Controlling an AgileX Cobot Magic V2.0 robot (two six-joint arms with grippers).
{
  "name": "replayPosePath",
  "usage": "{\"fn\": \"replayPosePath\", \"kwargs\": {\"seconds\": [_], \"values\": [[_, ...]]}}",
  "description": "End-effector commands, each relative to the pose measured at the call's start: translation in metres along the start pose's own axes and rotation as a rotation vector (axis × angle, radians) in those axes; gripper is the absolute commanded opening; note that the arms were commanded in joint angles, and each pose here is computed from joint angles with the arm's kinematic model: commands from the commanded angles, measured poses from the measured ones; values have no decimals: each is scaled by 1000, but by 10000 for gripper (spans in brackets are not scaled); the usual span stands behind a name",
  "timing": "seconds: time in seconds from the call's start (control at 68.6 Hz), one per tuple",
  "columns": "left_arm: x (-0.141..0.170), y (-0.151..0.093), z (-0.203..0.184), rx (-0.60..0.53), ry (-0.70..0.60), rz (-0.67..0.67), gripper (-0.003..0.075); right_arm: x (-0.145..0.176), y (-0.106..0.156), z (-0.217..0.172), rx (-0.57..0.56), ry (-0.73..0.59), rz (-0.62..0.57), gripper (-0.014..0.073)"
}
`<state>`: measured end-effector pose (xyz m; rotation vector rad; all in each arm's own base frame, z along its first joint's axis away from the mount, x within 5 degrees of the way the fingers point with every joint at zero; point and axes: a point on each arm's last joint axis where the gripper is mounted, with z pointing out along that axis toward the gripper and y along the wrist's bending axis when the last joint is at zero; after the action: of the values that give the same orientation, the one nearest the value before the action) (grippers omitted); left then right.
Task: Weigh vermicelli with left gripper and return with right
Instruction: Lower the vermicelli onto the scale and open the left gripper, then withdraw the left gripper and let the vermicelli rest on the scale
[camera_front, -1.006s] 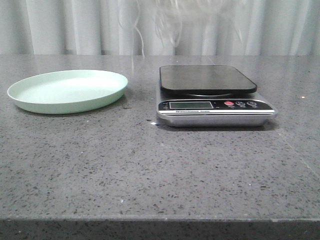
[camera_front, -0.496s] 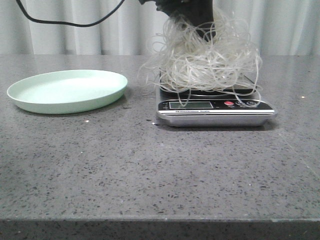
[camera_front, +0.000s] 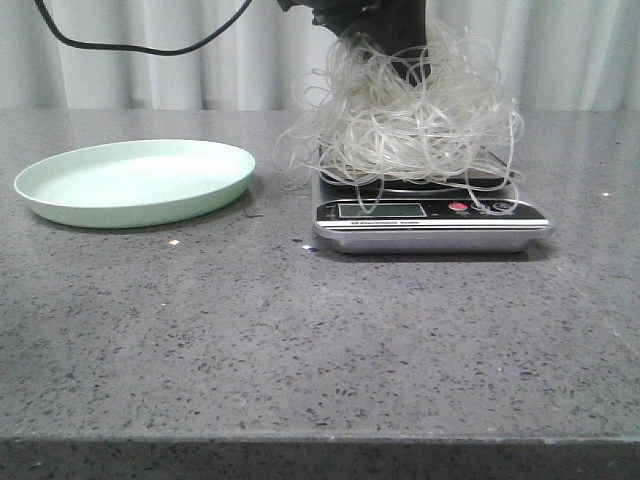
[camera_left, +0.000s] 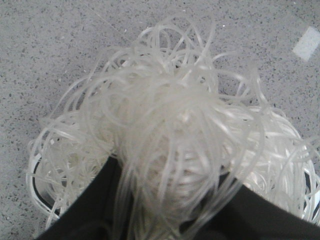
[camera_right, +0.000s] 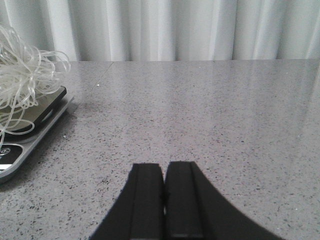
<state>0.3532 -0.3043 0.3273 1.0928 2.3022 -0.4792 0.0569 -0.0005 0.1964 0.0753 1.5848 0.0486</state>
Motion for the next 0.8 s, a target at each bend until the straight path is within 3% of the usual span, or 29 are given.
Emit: {"fn": "replayPosePath", "kwargs": {"seconds": [0.0,0.146,0.233,0.496,0.787], "values": [[-15,-8,-34,-5,-111,7,352,-12,0,-2,8,-111,2,151],[-15,-9,-38,-2,-106,9,478,-12,0,-2,8,-111,2,151],[-16,-11,-46,-2,-115,12,512,-12,0,-2,8,-111,2,151],[-18,-12,-87,-39,-182,23,516,-12,0,-2,8,-111,2,151],[-10,4,-168,-135,-290,-46,512,-12,0,-2,8,-111,2,151]]}}
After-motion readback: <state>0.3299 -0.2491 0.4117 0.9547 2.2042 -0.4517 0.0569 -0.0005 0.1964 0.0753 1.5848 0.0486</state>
